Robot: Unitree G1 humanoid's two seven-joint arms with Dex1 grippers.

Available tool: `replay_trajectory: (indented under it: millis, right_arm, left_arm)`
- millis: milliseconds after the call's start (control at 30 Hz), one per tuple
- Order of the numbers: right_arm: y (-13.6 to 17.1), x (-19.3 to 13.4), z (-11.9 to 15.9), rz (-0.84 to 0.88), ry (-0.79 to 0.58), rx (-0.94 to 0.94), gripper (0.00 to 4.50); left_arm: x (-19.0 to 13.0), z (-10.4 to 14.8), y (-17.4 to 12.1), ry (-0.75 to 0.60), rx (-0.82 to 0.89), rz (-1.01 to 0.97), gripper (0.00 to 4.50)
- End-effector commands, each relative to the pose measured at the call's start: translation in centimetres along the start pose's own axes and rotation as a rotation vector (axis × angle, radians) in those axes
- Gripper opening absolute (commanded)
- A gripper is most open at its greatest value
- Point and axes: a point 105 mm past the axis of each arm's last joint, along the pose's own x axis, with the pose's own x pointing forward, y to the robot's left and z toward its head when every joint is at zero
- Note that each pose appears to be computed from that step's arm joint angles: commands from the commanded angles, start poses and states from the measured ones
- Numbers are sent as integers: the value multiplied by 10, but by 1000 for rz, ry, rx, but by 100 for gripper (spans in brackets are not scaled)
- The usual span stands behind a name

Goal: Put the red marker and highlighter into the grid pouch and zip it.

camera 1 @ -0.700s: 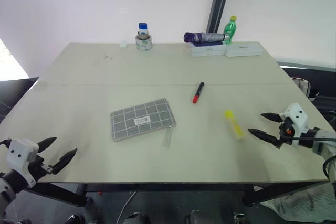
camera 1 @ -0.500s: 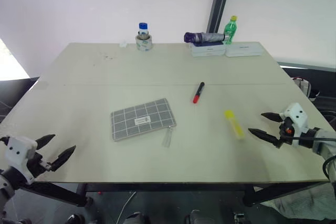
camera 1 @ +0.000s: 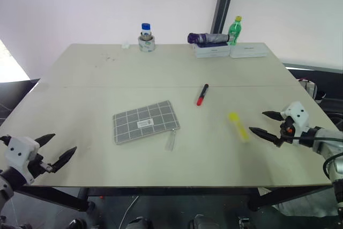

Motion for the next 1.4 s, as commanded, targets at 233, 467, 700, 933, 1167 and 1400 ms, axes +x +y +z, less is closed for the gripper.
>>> replay_trajectory:
  millis: [233,467,700,933,1167,1400]
  right_arm:
    - [0,2,8,-7,-29,-25,450]
    - [5,9,18,12,-62,-18,450]
    - [40,54,65,83,-219,-18,219]
    - [97,119,92,143,-285,-83,5]
    - [110,160,91,92,-193,-204,5]
    - [113,164,88,107,-187,-180,5]
  left_arm:
    - [4,13,2,-37,25,-9,445]
    - [7,14,0,-44,18,-11,445]
    - [22,16,-12,-70,2,-46,450]
    - [42,18,-23,-102,-36,-77,450]
    - [59,23,-36,-127,3,-126,450]
    - [53,24,-24,-103,225,-172,450]
